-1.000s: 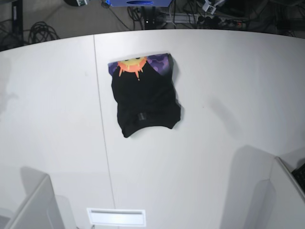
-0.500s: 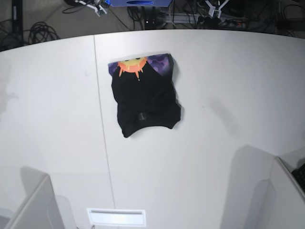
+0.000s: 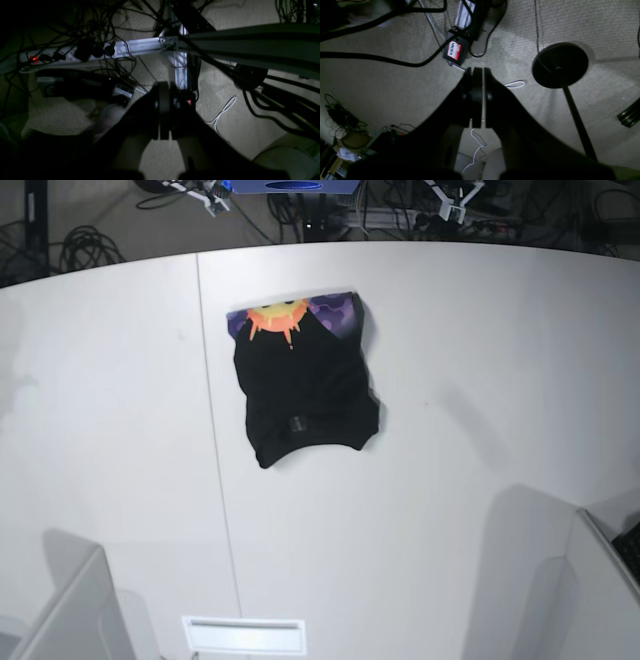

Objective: Fold the T-shirt properly

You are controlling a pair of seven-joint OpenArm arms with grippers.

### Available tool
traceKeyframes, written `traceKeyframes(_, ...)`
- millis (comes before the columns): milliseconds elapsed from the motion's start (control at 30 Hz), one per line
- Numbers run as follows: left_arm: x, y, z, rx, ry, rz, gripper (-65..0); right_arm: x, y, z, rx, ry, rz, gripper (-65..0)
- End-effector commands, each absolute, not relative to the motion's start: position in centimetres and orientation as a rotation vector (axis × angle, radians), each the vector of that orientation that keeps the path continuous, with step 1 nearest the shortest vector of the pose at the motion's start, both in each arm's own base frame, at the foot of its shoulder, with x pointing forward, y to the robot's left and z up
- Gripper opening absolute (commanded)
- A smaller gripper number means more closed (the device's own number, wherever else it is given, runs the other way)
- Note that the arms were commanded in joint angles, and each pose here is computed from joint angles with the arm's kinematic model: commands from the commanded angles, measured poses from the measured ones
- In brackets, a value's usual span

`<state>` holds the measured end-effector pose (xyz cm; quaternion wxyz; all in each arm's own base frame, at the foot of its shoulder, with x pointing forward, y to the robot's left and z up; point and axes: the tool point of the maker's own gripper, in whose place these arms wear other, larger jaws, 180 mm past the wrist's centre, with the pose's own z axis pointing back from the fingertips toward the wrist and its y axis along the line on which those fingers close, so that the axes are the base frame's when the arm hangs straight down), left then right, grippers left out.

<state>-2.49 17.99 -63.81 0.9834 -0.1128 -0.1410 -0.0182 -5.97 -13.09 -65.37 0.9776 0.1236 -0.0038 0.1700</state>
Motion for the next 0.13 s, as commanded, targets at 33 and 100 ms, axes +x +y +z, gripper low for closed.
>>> traceKeyframes(33,-2.9,18.49,-63.66,-0.224,-0.282,-0.038,-65.0,-6.39,-13.58,-65.32,0.244,0.0,0.345,-65.0)
traceKeyframes(100,-2.65,18.37,-63.68,-0.226,-0.287,-0.039,-65.0,-6.39,-13.58,-65.32,0.244,0.0,0.345,-65.0)
